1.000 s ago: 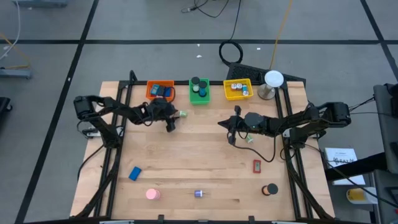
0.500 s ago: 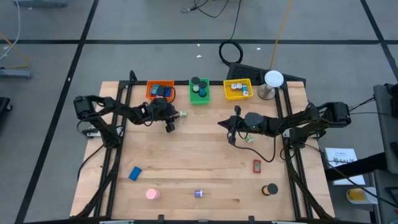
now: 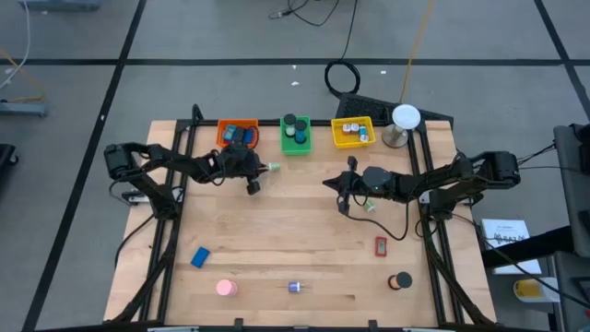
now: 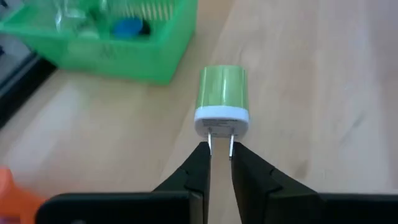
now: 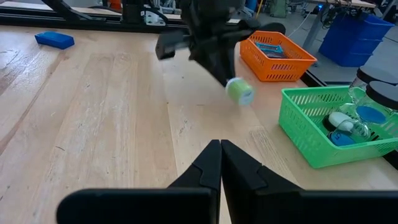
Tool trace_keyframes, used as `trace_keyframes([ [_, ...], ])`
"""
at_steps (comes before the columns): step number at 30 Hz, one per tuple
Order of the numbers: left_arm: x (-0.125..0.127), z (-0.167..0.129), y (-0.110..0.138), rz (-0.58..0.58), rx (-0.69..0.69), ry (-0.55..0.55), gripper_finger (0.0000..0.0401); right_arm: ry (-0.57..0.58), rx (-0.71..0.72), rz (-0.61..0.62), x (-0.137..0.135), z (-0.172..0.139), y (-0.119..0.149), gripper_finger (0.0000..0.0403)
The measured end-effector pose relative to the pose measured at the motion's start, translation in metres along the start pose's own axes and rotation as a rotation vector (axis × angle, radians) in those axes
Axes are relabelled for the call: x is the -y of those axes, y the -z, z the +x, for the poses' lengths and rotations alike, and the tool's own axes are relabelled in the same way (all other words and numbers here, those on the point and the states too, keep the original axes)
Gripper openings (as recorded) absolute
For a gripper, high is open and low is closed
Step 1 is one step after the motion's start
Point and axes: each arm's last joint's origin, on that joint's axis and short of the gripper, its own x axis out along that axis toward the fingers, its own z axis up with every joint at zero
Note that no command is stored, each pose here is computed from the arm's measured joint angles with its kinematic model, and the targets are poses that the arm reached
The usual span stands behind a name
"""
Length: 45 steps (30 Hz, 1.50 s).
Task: Pick & Place Office items
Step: Put the top green charger adapter into the yellow bin
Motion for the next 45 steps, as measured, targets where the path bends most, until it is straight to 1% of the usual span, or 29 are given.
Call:
trace_keyframes([
  [1, -0.001, -0.002, -0.007, -0.017, 0.002, 0.013, 0.0045, 0.000, 0.000, 0.000, 0.000, 0.000, 0.000, 0.0004],
  [3, -0.003, -0.007, -0.022, -0.051, -0.037, 0.035, 0.0045, 0.000, 0.000, 0.000, 0.000, 0.000, 0.000, 0.0004],
  [8, -0.001, -0.019, -0.070, -0.080, -0.229, 0.096, 0.0044, 0.000, 0.000, 0.000, 0.000, 0.000, 0.000, 0.0004],
  [13, 0.011, -0.024, -0.116, -0.115, -0.412, 0.154, 0.0043, 0.000, 0.000, 0.000, 0.000, 0.000, 0.000, 0.0004],
  [17, 0.022, -0.018, -0.144, -0.129, -0.567, 0.167, 0.0043, 0.000, 0.000, 0.000, 0.000, 0.000, 0.000, 0.0004],
  [21, 0.031, 0.000, -0.164, -0.111, -0.720, 0.167, 0.0043, -0.001, -0.009, -0.018, 0.000, 0.000, 0.001, 0.0004],
  [24, 0.037, 0.020, -0.173, -0.076, -0.822, 0.188, 0.0043, -0.003, -0.008, -0.021, -0.001, 0.000, 0.001, 0.0004],
  [27, 0.043, 0.040, -0.176, -0.037, -0.910, 0.210, 0.0042, -0.003, -0.008, -0.021, -0.001, 0.000, 0.001, 0.0004],
  [31, 0.045, 0.063, -0.172, -0.026, -1.000, 0.218, 0.0042, -0.003, -0.009, -0.021, -0.001, 0.000, 0.001, 0.0004],
  [34, 0.046, 0.076, -0.169, -0.026, -1.033, 0.219, 0.0042, -0.003, -0.008, -0.021, -0.001, 0.000, 0.001, 0.0004],
  [39, 0.048, 0.087, -0.166, -0.043, -1.042, 0.224, 0.0042, -0.003, -0.008, -0.022, -0.001, 0.000, 0.001, 0.0004],
  [45, 0.049, 0.085, -0.164, -0.099, -1.077, 0.212, 0.0042, -0.003, -0.008, -0.023, -0.001, 0.000, 0.001, 0.0004],
])
